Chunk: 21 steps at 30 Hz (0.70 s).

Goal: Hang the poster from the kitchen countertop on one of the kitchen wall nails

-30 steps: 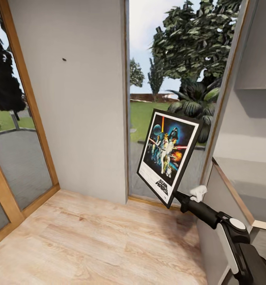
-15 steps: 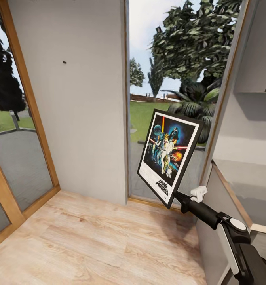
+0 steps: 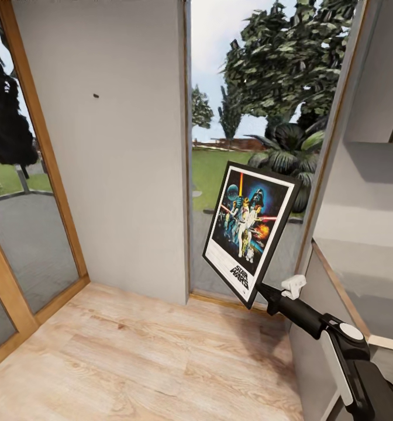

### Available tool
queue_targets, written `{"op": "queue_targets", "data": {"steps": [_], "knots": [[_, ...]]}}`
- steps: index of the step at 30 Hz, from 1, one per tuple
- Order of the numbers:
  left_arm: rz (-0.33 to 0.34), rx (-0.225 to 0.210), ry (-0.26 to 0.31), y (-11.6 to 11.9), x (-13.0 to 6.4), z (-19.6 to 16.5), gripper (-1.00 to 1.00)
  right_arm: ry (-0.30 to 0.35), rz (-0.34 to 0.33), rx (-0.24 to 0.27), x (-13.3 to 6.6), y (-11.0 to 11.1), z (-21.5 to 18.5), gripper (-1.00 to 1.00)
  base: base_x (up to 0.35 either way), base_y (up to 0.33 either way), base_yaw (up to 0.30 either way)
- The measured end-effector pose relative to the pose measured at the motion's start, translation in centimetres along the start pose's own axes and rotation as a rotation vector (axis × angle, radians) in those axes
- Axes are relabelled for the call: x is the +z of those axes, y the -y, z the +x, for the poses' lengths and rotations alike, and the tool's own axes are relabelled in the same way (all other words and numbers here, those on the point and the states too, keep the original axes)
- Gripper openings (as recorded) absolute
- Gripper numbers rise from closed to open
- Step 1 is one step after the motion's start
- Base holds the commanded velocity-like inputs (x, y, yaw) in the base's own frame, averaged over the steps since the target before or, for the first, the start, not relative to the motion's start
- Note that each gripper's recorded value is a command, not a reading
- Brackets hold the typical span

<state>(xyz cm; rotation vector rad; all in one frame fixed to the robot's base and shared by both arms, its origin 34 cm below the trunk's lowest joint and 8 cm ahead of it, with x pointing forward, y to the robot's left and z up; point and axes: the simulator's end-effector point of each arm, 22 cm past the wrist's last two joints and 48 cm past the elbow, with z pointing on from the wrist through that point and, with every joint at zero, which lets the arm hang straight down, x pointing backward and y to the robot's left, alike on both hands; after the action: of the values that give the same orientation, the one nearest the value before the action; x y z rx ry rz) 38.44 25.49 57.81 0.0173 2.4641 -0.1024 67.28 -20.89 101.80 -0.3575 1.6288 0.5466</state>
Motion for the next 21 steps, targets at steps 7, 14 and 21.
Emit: {"op": "queue_targets", "data": {"steps": [7, 14, 21], "knots": [[0.000, 0.000, -0.002, 0.1, -0.8, -0.5, 1.00, -0.002, 0.001, 0.001, -0.1, -0.1, -0.9, -1.00, 0.000, 0.000, 0.000], [0.000, -0.001, -0.011, 0.1, -1.6, -0.7, 1.00, -0.011, 0.002, 0.007, -0.1, -0.2, -1.4, -1.00, 0.000, 0.000, 0.000], [0.000, -0.002, -0.022, 0.2, -2.4, -0.8, 1.00, -0.019, 0.002, 0.013, -0.1, -0.2, -1.7, -1.00, 0.000, 0.000, 0.000]]}}
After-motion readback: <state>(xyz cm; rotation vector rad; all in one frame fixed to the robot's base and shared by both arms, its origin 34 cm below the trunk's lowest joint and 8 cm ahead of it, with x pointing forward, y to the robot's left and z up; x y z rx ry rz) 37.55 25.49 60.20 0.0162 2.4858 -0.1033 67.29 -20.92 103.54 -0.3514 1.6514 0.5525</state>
